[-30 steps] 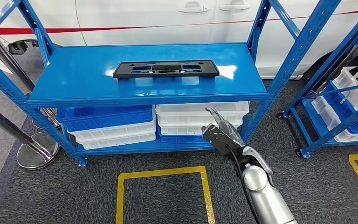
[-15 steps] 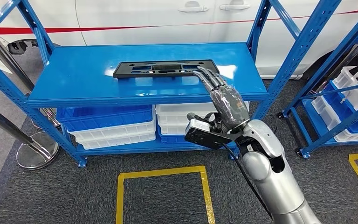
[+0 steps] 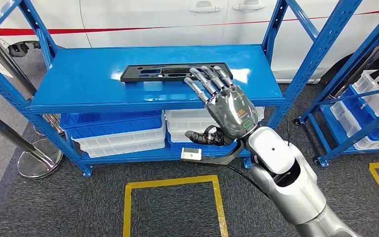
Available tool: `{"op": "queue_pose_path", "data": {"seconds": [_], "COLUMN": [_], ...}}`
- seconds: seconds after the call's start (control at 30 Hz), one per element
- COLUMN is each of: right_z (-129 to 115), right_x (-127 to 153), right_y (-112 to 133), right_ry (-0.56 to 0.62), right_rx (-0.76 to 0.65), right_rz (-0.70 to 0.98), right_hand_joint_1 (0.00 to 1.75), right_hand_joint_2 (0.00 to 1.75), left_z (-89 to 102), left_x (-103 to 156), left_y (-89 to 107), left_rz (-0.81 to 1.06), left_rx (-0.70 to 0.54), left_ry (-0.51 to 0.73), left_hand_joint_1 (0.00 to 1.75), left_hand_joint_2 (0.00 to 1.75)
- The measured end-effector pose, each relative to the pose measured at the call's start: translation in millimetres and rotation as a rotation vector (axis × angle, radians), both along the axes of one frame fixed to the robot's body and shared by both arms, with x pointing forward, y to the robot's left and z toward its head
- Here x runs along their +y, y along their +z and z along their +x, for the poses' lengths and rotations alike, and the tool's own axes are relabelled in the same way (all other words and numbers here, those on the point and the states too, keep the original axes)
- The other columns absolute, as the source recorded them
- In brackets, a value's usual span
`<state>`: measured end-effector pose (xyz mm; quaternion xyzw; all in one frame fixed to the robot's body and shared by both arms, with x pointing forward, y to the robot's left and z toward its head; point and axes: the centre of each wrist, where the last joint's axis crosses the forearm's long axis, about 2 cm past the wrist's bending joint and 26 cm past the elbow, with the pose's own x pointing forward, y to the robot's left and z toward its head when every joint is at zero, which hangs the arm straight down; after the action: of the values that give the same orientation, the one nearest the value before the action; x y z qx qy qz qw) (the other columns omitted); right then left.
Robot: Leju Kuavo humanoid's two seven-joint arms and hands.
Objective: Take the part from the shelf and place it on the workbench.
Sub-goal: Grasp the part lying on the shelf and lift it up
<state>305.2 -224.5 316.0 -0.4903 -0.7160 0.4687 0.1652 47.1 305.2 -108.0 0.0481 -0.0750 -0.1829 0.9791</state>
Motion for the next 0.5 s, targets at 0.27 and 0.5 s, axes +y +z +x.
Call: {"op": "queue_pose_path", "data": {"seconds": [0.27, 0.5], "right_z": [-2.3, -2.7], "right_x": [3.5, 2.7], "right_y": [1.2, -1.2], "right_ry": [0.006, 0.016], "right_rx": [-0.051, -0.035], "right_rz": [-0.088, -0.108], "right_hand_joint_1": [0.0, 0.0], "right_hand_joint_2": [0.0, 0.0], "left_z": [0.4, 0.0], "left_x": [-6.6, -9.1], "left_y": [-0.3, -0.4], "left_rz": [-0.019, -0.024], "left_rx": [0.003, 0.005], "left_ry": [0.007, 0.015], "left_hand_joint_1": [0.0, 0.0], "left_hand_joint_2": [0.0, 0.0]}}
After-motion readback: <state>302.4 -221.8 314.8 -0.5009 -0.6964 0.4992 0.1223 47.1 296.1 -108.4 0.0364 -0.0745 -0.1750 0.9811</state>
